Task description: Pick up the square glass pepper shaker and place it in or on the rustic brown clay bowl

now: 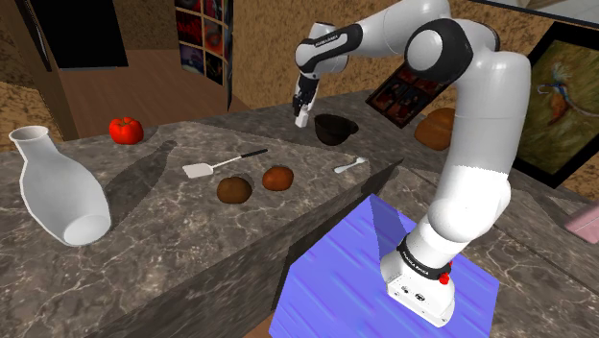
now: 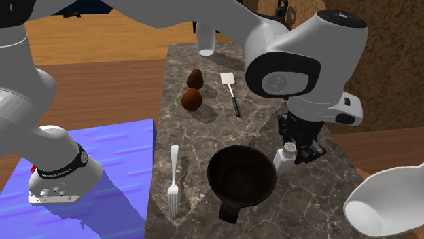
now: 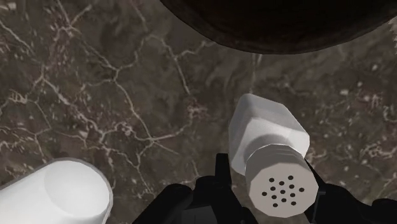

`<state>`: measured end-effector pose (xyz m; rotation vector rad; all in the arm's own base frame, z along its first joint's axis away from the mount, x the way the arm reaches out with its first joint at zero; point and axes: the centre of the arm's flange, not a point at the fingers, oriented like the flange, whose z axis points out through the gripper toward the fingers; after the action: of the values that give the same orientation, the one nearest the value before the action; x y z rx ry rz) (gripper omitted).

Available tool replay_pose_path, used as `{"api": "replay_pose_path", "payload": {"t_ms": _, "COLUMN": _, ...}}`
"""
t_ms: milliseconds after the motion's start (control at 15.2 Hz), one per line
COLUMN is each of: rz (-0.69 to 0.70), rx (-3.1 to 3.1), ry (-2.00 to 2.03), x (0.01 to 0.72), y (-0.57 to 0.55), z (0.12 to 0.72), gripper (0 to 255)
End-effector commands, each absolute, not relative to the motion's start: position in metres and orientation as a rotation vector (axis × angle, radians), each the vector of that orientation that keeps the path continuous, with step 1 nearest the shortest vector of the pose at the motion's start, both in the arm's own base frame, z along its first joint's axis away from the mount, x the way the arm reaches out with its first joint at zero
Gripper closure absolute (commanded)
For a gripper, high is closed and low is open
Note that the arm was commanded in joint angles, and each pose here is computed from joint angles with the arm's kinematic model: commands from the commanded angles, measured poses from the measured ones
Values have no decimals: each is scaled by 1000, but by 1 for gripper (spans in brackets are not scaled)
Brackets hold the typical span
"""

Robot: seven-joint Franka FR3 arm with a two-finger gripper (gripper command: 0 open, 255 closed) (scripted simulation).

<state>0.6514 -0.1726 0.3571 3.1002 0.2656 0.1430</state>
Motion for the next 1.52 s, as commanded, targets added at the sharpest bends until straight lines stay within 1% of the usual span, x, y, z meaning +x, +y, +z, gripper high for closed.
{"api": "replay_pose_path", "payload": {"t_ms": 0, "rz": 143, "rx": 3100, "ry": 266, "x": 652, "y": -173, "z": 367, "gripper": 255}}
{"api": "replay_pose_path", "payload": {"t_ms": 1452, "rz": 143, "rx": 3100, "ry": 266, "x": 652, "y": -173, "z": 483, "gripper": 255}}
